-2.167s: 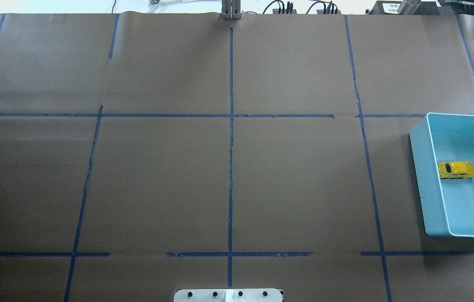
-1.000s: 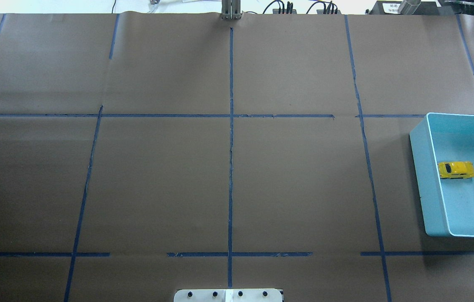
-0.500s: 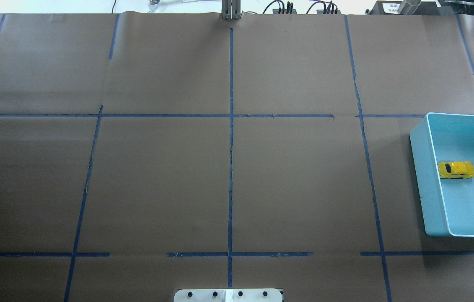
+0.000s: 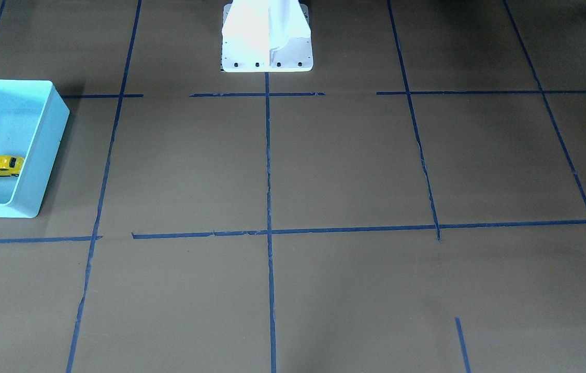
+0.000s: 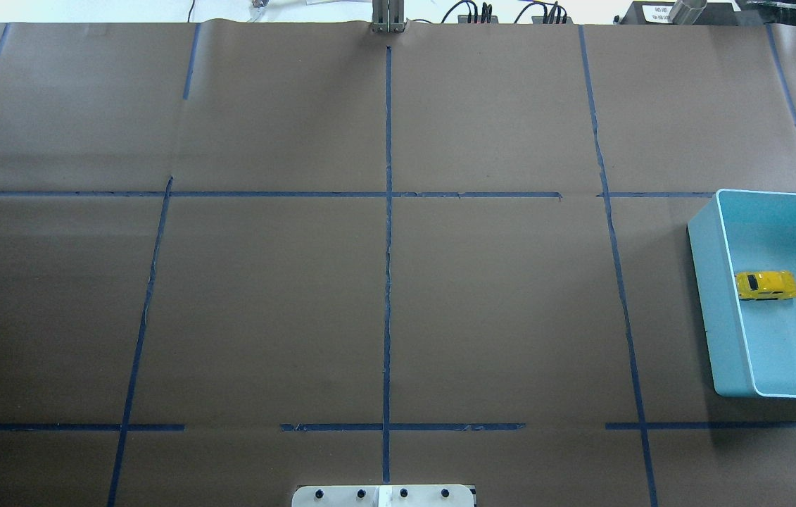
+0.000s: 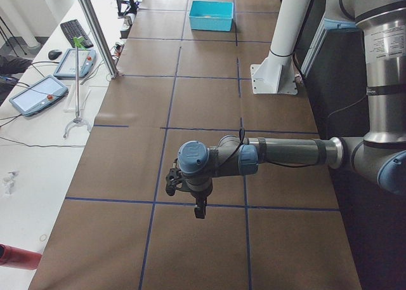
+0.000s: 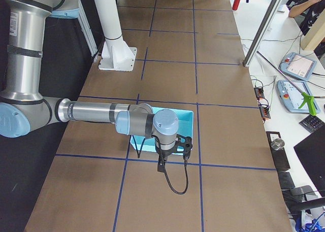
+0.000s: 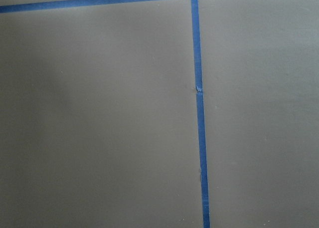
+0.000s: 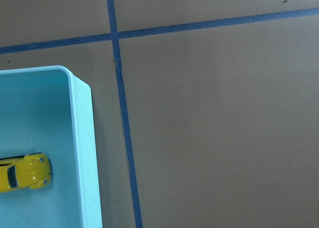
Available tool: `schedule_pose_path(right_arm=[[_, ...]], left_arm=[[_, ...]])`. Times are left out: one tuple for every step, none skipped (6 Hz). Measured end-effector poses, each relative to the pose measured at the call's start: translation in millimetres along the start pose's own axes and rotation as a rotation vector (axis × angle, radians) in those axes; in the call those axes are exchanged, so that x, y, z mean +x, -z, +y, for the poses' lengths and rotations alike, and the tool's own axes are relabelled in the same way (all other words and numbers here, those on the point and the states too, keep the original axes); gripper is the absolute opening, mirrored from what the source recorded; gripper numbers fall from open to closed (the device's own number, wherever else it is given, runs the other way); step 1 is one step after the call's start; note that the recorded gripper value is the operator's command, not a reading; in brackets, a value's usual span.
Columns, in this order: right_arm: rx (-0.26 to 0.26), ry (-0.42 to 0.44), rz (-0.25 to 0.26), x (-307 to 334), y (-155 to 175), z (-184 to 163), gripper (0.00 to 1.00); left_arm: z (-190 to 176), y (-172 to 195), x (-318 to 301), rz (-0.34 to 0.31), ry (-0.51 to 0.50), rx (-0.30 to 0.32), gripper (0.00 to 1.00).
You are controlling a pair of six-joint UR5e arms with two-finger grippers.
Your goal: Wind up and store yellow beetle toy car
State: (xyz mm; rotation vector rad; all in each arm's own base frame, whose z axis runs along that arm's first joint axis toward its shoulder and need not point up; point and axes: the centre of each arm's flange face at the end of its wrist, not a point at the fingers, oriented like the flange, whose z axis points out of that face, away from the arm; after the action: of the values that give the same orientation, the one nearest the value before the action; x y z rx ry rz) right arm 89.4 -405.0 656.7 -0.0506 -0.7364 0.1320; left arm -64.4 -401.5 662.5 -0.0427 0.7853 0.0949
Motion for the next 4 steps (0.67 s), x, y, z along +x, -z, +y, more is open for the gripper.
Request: schedule_pose_path(right_arm=[[0.003, 0.005, 0.000, -0.8, 0.2, -0.6, 1.00], [0.005, 0.009, 0.000, -1.3, -0.2, -1.0, 1.00], [0.005, 0.011, 0.001, -1.7, -0.5, -1.2, 1.00], [0.005, 0.012, 0.001, -1.9, -0.5, -1.3, 1.00]], left_arm=[[-0.4, 0.0, 0.3, 0.000, -0.001, 0.000, 1.00], [-0.4, 0.0, 0.3, 0.000, -0.001, 0.000, 1.00], [-0.4, 0.1, 0.3, 0.000, -0.002, 0.000, 1.00], [-0.6, 0.1, 0.4, 0.000, -0.003, 0.000, 1.00]])
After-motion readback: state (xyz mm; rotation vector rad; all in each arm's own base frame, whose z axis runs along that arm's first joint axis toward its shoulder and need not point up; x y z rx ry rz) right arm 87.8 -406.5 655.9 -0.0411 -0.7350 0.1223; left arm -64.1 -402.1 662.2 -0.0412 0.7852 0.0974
